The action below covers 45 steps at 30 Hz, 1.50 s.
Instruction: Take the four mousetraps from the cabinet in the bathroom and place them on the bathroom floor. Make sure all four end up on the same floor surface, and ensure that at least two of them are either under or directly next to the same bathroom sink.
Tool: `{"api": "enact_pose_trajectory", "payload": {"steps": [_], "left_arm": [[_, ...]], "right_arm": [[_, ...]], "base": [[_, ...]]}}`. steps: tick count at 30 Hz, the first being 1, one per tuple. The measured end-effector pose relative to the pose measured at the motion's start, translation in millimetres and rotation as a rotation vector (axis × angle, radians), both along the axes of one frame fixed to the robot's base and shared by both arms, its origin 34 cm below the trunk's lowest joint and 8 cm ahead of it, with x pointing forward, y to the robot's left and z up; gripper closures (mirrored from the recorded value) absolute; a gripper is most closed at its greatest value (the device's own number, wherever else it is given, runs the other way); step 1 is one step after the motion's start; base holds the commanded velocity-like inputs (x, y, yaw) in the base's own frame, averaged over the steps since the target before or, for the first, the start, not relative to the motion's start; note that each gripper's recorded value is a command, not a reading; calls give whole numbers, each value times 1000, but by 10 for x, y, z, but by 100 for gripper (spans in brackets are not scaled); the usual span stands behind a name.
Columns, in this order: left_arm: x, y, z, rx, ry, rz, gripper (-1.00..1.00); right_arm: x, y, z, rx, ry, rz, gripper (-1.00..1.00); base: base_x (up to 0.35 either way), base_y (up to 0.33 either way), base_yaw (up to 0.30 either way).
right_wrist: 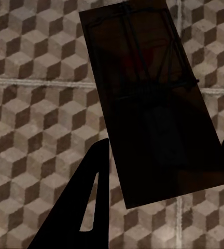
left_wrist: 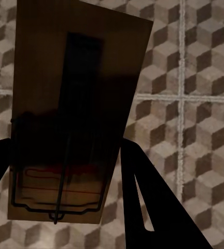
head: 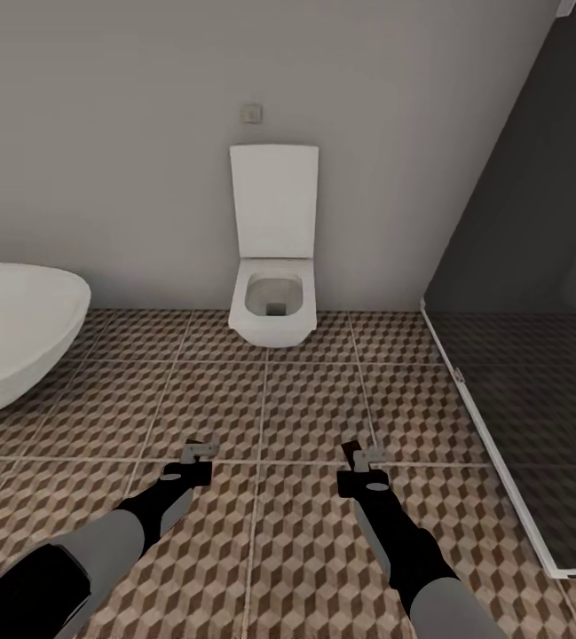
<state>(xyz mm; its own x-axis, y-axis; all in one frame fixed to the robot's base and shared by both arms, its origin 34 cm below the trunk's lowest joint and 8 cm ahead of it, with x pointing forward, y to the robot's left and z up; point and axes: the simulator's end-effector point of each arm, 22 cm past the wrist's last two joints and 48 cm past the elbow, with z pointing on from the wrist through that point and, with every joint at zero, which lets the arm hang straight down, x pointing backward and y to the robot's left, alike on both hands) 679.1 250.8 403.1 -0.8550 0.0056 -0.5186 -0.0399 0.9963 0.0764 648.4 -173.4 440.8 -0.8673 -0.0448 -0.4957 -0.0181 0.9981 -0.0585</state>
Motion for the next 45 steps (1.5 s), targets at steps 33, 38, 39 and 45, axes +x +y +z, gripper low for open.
{"api": "enact_pose_trajectory", "payload": {"steps": [33,38,39,45], "left_arm": [[-299,-148,-958,-18,54,-7,100],[-348,-146,-1105,-18,62,-7,100],[-357,-146,-1134,-18,63,-7,100],[-415,-147,-1311,-18,72,-7,100]], "right_arm": [[-266,0,-938,0,52,0,100],[-311,0,-1083,0,60,0,100],[-320,0,-1112,0,61,0,100],[-376,0,-1287,0,71,0,100]], "base": [[0,0,0],[0,0,0],[0,0,0],[0,0,0]]}}
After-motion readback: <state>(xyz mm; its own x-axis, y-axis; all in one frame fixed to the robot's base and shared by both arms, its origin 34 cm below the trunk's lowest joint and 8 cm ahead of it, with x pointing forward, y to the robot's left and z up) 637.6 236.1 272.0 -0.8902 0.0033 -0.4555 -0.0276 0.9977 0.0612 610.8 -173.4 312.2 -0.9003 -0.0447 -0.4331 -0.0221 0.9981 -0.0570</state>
